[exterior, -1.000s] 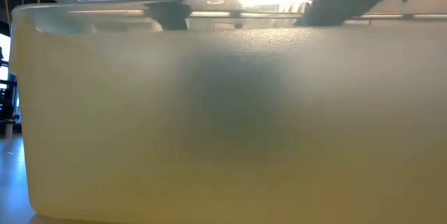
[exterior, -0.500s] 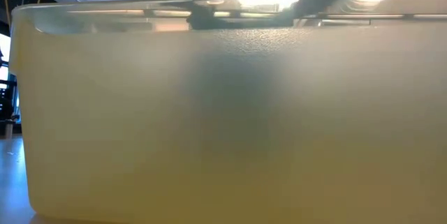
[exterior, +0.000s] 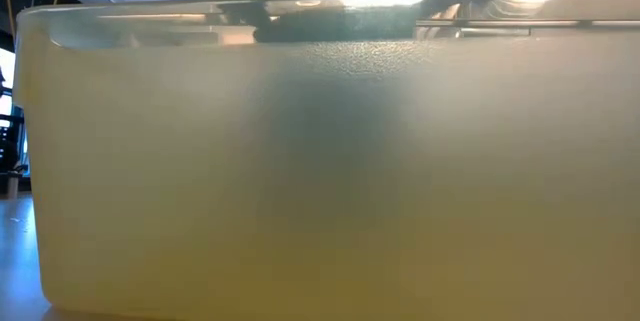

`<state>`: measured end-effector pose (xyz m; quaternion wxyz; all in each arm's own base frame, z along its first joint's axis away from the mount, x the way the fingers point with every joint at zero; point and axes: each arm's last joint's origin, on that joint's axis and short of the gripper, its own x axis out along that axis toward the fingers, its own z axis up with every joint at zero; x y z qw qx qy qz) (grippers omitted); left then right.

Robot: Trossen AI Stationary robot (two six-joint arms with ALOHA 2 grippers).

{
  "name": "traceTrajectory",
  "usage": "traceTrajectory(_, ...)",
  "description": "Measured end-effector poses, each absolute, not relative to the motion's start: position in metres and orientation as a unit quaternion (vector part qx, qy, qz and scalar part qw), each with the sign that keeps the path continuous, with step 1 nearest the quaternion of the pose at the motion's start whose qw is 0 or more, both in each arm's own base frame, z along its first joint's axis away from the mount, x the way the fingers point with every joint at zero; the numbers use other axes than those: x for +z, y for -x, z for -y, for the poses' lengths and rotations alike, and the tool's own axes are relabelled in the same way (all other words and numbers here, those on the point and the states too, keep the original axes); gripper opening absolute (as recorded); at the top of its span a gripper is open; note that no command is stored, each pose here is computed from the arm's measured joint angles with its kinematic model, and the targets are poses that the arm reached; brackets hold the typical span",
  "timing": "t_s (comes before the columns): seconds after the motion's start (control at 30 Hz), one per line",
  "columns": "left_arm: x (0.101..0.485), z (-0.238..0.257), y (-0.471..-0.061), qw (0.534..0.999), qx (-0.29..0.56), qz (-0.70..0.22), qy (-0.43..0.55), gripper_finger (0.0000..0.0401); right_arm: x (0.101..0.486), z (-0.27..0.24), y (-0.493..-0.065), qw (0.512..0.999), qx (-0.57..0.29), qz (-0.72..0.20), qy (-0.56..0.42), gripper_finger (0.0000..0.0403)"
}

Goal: Roll microfiber towels into tight, uniform cylinder then place into a basket
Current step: Fold the blue towel

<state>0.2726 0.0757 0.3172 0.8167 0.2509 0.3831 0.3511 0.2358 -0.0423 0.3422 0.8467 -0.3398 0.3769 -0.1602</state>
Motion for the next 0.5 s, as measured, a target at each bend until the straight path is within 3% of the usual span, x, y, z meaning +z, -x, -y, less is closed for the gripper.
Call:
traceTrajectory(0.23,0.322,-0.104,-0.267,0.786,0.374,-0.398,-0.290,0.0001,0.332,0.073,-0.255,0.785,-0.183,-0.412,0.425,0.0000)
traceTrajectory(0.5,0.331,-0.131,-0.260,0.758,0.425,-0.387,-0.308,0.0001,0.326,0.111,-0.271,0.709,-0.272,-0.442,0.477,0.0000)
